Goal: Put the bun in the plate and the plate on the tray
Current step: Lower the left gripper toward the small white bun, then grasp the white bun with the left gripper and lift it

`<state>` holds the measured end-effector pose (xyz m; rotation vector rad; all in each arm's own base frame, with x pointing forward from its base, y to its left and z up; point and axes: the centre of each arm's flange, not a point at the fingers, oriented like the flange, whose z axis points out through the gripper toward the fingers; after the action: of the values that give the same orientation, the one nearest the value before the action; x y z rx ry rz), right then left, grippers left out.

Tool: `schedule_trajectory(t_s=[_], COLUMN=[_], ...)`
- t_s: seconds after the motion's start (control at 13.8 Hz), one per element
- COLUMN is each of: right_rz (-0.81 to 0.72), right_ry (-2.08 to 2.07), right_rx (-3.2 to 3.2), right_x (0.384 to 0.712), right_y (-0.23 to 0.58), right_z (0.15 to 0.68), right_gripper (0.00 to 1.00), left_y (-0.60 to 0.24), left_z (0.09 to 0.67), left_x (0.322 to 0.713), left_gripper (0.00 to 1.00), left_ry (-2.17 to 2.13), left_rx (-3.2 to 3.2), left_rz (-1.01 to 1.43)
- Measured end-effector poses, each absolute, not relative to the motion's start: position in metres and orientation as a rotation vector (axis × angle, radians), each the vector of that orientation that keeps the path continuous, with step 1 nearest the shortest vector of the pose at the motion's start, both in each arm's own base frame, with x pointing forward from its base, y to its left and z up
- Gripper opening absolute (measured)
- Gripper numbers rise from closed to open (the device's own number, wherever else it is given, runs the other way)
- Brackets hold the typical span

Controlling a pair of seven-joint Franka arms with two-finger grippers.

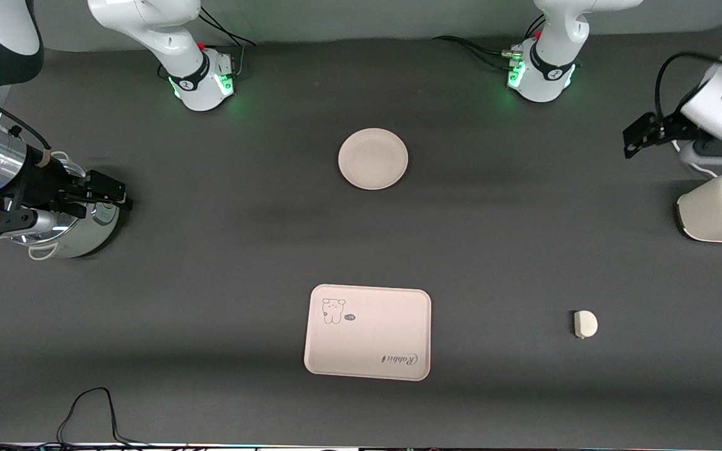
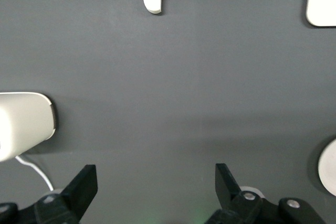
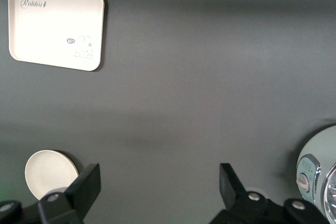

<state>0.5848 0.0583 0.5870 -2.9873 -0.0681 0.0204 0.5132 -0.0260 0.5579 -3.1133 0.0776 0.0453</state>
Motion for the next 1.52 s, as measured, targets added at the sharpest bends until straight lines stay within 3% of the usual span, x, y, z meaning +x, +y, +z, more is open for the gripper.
schedule_trajectory(t_s=[0.36, 0.58, 1.02, 1.31, 1.38, 1.52], right_rz=[0.007, 0.006, 0.019, 0.043, 0.052, 0.109], right_ry=[-0.057, -0.056, -0.051, -0.057, -0.062, -0.068], right_rx=[-2.987, -2.987, -2.988, -3.035, -3.050, -3.056], right_x=[0.586, 0.586, 0.590, 0.595, 0.595, 0.592], right_y=[0.054, 0.054, 0.052, 0.049, 0.048, 0.049], right_z=[0.589, 0.589, 0.583, 0.572, 0.570, 0.566], right_gripper=[1.00, 1.00, 1.00, 1.00, 1.00, 1.00], left_y=[-0.022, -0.017, -0.002, 0.003, 0.003, 0.007], left_z=[0.436, 0.356, 0.234, 0.186, 0.182, 0.178], left_x=[0.608, 0.646, 0.686, 0.692, 0.693, 0.694], left_gripper=[1.00, 1.00, 1.00, 0.99, 0.96, 0.69], left_ry=[0.088, 0.103, 0.075, 0.062, 0.061, 0.054], left_rx=[-3.129, -3.126, -3.146, -3.149, -3.149, -3.145], left_rz=[-0.042, -0.065, -0.081, -0.158, -0.163, -0.163])
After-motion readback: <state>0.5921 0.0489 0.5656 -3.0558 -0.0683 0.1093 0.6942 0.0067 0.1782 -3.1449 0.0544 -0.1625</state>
